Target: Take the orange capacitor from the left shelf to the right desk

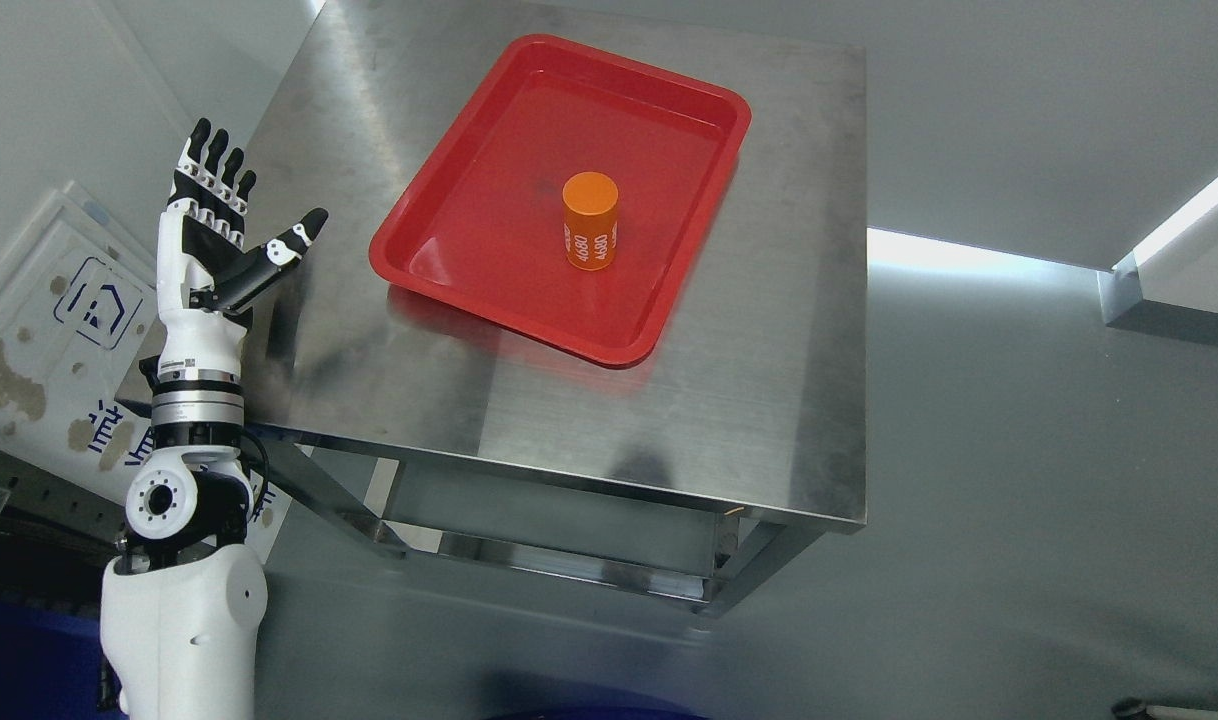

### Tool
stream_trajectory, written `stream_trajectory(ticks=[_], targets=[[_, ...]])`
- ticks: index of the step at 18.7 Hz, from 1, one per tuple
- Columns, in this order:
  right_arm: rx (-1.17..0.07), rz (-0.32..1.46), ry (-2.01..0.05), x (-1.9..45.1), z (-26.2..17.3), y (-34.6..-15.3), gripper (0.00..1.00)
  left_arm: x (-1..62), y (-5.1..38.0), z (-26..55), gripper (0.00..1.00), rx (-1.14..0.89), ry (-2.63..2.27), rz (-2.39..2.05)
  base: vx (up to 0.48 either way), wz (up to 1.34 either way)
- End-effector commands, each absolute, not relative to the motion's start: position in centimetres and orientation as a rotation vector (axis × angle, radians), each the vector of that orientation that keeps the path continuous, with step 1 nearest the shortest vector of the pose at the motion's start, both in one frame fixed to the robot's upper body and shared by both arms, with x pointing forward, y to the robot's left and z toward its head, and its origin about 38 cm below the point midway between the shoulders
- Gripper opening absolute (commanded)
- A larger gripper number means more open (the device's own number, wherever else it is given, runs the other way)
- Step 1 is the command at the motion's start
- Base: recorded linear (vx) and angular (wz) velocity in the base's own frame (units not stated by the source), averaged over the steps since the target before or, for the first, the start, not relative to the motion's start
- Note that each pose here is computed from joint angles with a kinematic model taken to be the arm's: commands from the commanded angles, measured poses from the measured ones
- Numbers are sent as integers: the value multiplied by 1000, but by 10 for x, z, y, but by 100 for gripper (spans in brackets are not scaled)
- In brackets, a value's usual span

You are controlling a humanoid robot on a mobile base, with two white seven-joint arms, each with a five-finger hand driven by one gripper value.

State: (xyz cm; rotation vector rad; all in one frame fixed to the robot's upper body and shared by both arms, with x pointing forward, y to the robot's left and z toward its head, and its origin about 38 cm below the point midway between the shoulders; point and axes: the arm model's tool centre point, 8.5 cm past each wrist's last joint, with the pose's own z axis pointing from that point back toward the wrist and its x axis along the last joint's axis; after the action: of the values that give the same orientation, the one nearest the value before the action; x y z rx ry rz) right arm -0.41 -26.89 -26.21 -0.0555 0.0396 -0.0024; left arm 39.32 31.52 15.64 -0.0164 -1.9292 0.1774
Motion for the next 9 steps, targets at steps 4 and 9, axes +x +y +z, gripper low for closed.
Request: stream_trajectory(ticks=[4,9], targets=[[-74,-14,50,-18,-261,-280,100,392,299,165,100,-28,-1957,94,0,0],[-74,-14,50,-18,-261,-280,100,392,290,164,100,-47,-1965,74,0,0]])
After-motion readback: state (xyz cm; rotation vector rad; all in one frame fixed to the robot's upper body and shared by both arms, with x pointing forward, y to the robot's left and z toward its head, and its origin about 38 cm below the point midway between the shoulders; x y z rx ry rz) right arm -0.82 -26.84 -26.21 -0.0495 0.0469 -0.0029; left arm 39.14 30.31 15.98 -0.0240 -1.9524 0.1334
